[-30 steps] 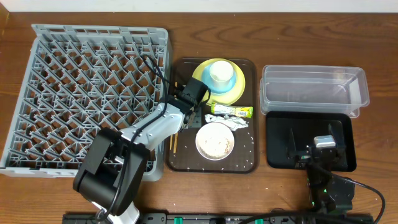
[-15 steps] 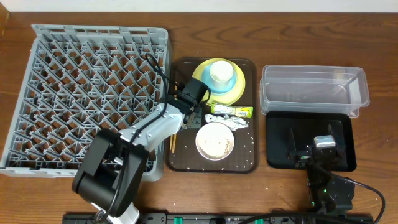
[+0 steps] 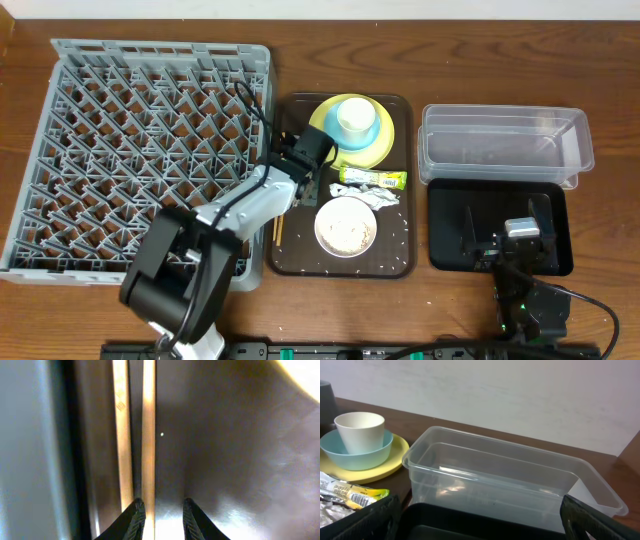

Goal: Sort waste into correct bins and load items into the dishwasher
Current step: 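Carry the chopstick left and insert it upright into the rack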

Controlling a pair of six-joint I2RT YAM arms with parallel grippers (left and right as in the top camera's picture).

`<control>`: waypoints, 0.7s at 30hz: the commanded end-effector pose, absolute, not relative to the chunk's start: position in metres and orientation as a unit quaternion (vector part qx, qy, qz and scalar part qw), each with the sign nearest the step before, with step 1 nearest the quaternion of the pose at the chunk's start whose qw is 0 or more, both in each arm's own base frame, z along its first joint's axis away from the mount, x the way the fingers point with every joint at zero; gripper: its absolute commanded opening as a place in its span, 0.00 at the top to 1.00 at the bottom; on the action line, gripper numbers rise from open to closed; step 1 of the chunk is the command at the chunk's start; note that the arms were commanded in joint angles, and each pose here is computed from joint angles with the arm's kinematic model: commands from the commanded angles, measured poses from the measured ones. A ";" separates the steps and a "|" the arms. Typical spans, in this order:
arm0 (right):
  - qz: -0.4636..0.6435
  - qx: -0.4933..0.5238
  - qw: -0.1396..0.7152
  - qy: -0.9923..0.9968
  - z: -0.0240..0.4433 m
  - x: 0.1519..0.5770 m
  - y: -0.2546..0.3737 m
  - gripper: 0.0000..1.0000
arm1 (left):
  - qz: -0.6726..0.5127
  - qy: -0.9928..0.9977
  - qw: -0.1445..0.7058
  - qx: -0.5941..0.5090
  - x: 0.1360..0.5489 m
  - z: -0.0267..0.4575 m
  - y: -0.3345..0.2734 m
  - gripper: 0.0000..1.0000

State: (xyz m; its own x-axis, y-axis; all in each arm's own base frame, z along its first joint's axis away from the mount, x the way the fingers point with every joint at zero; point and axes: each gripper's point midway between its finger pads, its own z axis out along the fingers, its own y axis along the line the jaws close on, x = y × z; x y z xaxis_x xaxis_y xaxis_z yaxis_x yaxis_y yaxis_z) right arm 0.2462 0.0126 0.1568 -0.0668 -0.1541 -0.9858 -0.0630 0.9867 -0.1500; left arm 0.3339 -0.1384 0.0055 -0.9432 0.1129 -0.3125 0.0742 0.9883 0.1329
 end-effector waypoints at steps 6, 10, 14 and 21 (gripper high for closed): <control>-0.035 -0.081 0.679 0.729 0.156 0.246 0.014 0.01 | 0.080 0.984 0.153 0.048 0.335 -0.005 -0.131 0.69; -0.035 -0.081 0.679 0.729 0.156 0.246 0.014 0.01 | 0.074 0.984 0.152 0.048 0.335 -0.005 -0.133 0.78; -0.035 -0.081 0.679 0.729 0.156 0.246 0.014 0.01 | 0.038 0.989 0.136 0.053 0.329 -0.008 -0.145 0.78; -0.035 -0.081 0.679 0.729 0.156 0.246 0.014 0.01 | -0.044 0.991 0.110 0.062 0.320 -0.010 -0.174 0.78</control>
